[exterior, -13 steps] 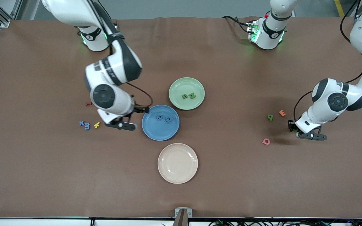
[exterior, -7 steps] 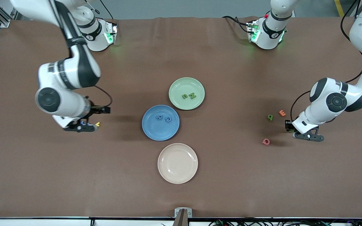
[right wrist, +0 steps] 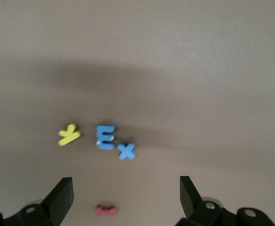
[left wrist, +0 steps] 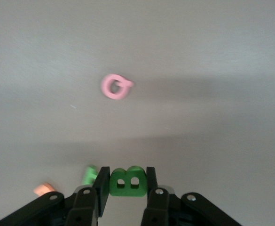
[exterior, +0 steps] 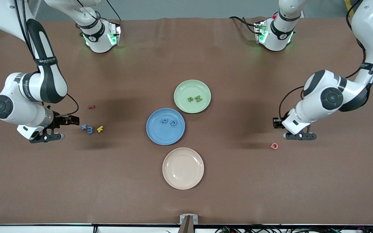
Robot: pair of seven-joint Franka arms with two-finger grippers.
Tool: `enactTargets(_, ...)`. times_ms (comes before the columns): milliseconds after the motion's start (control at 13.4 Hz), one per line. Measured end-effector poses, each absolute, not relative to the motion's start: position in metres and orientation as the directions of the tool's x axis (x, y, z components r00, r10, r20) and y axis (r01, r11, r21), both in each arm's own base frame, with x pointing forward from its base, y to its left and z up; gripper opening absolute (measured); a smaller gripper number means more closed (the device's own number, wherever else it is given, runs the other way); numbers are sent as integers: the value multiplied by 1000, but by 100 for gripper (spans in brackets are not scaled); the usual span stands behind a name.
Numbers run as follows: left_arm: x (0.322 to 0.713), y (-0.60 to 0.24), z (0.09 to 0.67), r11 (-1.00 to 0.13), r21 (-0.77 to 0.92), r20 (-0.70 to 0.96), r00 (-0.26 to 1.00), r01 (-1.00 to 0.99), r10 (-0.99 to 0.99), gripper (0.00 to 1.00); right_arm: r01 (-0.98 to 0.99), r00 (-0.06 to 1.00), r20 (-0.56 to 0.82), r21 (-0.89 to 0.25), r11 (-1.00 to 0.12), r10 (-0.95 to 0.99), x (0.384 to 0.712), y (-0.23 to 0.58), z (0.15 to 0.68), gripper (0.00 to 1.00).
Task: Sort letters by color into matching plates
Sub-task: 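Carry green B to the green plate with the left gripper and release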
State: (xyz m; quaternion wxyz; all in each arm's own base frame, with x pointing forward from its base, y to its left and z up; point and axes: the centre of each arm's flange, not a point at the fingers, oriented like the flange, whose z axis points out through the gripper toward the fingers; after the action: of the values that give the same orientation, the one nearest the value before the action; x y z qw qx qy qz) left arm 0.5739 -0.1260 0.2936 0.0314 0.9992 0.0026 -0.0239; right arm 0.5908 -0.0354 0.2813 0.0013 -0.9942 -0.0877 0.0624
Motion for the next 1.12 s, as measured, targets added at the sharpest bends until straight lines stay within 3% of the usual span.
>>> enactTargets(522, 503, -286, 313, -981, 57, -83, 980, 186, 181, 35, 263, 959, -108, 0, -965, 262, 592, -45, 205, 100)
enactTargets(1119, 399, -421, 302, -956, 11, -95, 952, 292, 290, 35, 266, 950, -162, -19, -964, 265, 574, -47, 176, 100)
